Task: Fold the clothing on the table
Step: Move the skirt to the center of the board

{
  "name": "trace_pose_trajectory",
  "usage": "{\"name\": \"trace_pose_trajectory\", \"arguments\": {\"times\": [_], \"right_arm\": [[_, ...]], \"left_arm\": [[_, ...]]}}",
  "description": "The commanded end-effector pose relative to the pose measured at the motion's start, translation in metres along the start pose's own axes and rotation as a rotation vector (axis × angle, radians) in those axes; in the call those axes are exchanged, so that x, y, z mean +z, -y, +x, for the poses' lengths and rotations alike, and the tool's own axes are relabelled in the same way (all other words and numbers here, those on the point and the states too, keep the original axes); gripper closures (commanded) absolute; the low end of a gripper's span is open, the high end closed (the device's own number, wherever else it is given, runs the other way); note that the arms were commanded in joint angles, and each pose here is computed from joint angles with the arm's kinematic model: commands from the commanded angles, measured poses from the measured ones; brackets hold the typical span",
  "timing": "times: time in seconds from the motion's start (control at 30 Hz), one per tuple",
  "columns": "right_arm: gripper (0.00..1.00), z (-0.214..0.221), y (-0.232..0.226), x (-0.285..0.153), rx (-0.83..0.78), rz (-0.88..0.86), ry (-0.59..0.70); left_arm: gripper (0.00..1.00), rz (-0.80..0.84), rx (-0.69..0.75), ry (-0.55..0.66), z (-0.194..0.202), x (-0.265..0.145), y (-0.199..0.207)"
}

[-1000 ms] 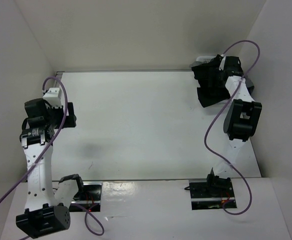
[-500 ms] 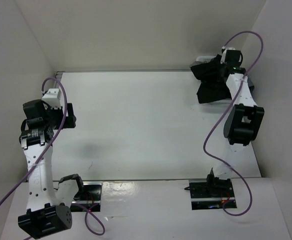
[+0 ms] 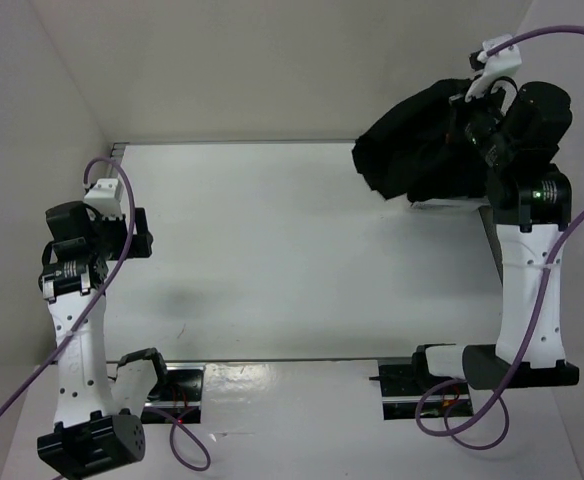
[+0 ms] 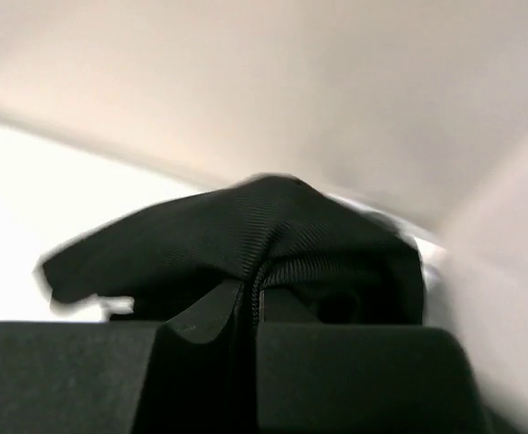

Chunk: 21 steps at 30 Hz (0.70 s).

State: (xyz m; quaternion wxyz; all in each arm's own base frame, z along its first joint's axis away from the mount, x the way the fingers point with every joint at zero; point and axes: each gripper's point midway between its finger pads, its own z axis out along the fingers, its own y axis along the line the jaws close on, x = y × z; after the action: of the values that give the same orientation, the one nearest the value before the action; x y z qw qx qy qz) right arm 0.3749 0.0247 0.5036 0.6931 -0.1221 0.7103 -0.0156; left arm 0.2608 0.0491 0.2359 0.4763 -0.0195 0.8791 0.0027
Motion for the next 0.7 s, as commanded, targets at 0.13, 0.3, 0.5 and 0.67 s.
{"name": "trace_pose_trajectory", "arguments": {"times": [0.13,0.3,0.5,0.67], "right_arm": [[0.01,0.067,-0.135,-0.049,0.129,-0.82,-0.142],[0.01,0.13,-0.139,-0.045,0.076,-0.725,-0.276],[0.01,0.22,-0.102,-0.031,-0.093,-0.405,-0.499],[0.01,0.257,-0.154,-0.066,-0.208,-0.564,-0.65]], "left_arm": [[0.01,0.02,0.017,0.047,-0.007,-0.003,0.002],[0.01,0.038,0.029,0.07,-0.01,-0.011,0.006],[0.01,0.067,0.053,0.085,-0.012,-0.013,0.011],[0.01,0.069,0.05,0.076,-0.008,-0.011,0.011]]}}
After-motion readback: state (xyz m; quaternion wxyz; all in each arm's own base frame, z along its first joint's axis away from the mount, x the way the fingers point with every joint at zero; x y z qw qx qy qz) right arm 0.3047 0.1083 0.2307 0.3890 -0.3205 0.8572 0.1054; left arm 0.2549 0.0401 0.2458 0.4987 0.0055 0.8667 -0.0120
